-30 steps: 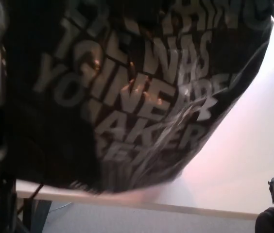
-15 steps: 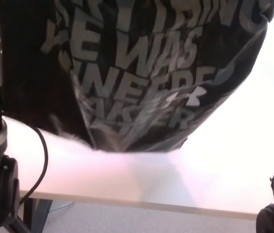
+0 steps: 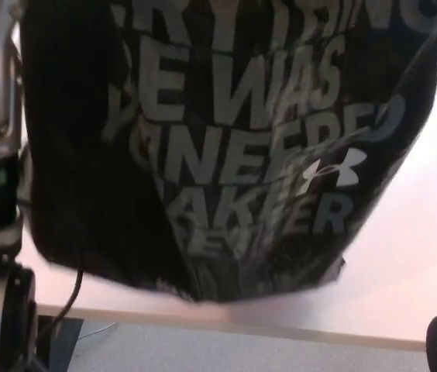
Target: A plastic bag is kept infront of the robot in the middle of the desk and the robot uses both its hands to grab it from the top and lifts it up and then releases it.
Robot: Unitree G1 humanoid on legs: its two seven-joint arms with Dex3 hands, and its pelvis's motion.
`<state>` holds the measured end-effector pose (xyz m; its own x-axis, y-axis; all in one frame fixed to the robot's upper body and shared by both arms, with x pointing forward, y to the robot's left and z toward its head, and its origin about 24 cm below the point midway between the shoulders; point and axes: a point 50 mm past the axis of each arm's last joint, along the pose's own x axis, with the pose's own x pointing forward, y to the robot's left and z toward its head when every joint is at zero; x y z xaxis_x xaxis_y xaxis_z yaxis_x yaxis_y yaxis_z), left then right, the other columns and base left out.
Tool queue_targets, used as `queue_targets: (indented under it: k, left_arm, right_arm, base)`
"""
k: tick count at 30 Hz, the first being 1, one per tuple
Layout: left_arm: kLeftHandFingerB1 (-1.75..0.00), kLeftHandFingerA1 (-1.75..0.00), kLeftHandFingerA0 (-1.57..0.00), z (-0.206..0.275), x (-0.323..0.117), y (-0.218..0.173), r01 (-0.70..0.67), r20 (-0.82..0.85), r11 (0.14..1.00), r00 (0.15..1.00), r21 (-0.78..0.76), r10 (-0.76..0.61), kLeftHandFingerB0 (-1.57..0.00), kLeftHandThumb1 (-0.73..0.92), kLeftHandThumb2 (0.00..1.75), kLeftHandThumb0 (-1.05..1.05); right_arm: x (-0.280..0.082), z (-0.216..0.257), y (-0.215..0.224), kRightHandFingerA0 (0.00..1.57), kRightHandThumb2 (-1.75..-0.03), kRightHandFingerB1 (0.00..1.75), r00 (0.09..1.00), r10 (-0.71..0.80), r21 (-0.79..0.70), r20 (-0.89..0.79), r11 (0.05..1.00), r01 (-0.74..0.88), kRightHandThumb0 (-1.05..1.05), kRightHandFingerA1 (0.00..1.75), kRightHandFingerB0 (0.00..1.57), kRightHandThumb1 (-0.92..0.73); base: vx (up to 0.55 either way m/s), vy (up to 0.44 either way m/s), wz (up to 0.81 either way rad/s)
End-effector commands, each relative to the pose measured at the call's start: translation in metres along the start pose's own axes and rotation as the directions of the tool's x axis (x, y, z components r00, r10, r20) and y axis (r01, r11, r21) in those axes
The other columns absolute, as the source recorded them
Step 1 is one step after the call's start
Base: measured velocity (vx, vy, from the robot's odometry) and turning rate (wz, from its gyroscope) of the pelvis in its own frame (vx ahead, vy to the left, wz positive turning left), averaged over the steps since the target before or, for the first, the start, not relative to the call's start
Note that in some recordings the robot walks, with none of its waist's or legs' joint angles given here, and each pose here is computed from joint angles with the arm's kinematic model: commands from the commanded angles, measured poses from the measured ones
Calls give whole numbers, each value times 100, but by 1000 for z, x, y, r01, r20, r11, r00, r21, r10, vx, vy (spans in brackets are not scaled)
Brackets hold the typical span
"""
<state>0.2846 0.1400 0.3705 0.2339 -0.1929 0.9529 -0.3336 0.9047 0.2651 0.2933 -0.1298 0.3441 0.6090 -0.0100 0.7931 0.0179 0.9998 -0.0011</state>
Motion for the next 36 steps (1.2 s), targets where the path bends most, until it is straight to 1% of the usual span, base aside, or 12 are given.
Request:
queue_targets:
  k: [1,2,21,22,24,25,26,28,29,32,35,36]
  left_arm:
    - [-137,-149,-127,-27,-31,-11,-4,-70,999,997,41,7,-102,50,84,-28]
    - [-175,-175,-92,-37,-44,-16,4,-113,1000,994,25,-1,-65,66,60,-16]
    - [-175,-175,-90,-118,-146,-40,63,-527,998,849,23,-41,-67,66,59,-10]
    - [-136,-147,-119,-123,-153,-38,95,-567,995,822,39,-56,-98,52,81,-20]
    - [-175,-175,-83,-129,-161,-38,175,-606,978,792,111,-73,-61,65,57,-18]
    - [-168,-175,-79,-131,-168,-40,180,-646,979,759,90,-80,-58,63,56,-21]
    - [-107,-135,-84,-133,-175,-40,206,-672,974,735,96,-89,-79,56,57,-29]
    - [-99,-118,-86,-136,-185,-38,253,-702,960,705,118,-100,-81,53,56,-25]
    - [-91,-127,-99,-138,-191,-36,294,-711,940,698,174,-87,-89,41,69,-36]
    - [-78,-154,-92,-142,-205,-31,329,-737,926,670,184,-91,-87,47,54,-24]
    - [-46,-55,-69,-146,-212,-29,393,-769,898,630,197,-107,-54,48,54,-24]
    - [-37,-43,-42,-149,-214,-28,420,-797,886,595,197,-105,-39,50,53,-26]
  right_arm:
    - [-1,-21,-7,90,-57,175,996,-87,-116,-14,990,85,-29,175,71,-63]
    - [-4,-33,-8,90,-57,175,994,-95,-101,-56,991,89,-25,175,73,-63]
    - [-46,-161,-54,84,-57,175,864,-198,-334,-463,942,37,-17,175,65,-67]
    - [-55,-174,-58,81,-56,175,826,-210,-360,-524,933,9,-18,175,64,-66]
    - [-64,-183,-62,79,-56,175,806,-200,-371,-557,928,-27,-21,175,63,-68]
    - [-69,-188,-66,78,-55,174,773,-204,-382,-600,923,-52,-26,175,66,-67]
    - [-74,-192,-69,77,-55,170,760,-205,-390,-617,918,-69,-23,175,67,-68]
    - [-85,-199,-73,77,-55,170,737,-209,-401,-642,912,-91,-22,175,67,-68]
    - [-88,-203,-75,114,-80,129,721,-220,-422,-657,900,-109,-30,142,95,-48]
    - [-98,-210,-81,111,-80,125,690,-244,-475,-681,865,-163,-29,140,91,-47]
    - [-102,-214,-84,73,-55,145,670,-272,-497,-691,851,-167,-20,173,67,-67]
    - [-101,-215,-87,109,-81,114,654,-296,-515,-696,841,-167,-28,139,82,-50]
  base:
    - [0,0,0]
    - [0,0,0]
    - [0,0,0]
    - [0,0,0]
    - [0,0,0]
    - [0,0,0]
    - [0,0,0]
    - [0,0,0]
    - [0,0,0]
    - [0,0,0]
    - [0,0,0]
    - [0,0,0]
